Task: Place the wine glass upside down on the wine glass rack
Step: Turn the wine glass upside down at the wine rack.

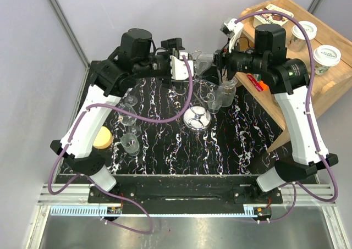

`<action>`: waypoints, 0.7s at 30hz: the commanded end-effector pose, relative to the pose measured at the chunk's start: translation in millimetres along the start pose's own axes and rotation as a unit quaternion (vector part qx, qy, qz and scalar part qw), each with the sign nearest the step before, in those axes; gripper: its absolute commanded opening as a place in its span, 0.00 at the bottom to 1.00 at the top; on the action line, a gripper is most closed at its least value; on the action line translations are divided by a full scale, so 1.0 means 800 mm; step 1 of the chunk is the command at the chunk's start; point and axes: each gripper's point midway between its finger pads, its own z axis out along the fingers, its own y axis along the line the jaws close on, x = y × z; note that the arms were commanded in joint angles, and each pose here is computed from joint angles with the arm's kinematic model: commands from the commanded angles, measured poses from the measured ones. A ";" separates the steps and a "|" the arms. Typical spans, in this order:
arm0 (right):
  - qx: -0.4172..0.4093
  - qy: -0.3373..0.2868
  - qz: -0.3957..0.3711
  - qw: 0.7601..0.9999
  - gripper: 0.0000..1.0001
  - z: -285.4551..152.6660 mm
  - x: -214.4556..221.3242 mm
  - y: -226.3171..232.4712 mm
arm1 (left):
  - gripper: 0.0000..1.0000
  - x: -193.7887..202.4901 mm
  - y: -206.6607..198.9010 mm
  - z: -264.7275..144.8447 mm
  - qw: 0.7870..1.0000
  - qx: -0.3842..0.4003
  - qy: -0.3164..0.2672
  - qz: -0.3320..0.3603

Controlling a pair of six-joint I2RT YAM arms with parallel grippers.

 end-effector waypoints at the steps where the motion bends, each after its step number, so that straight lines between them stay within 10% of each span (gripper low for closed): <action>1: -0.018 -0.043 -0.023 0.999 0.00 -0.009 -0.033 0.013 | 0.93 -0.032 0.010 -0.003 0.998 -0.001 -0.055 0.011; 21: -0.051 -0.050 -0.018 0.997 0.00 -0.012 -0.030 0.030 | 0.52 -0.017 0.027 0.015 0.999 -0.035 -0.040 0.007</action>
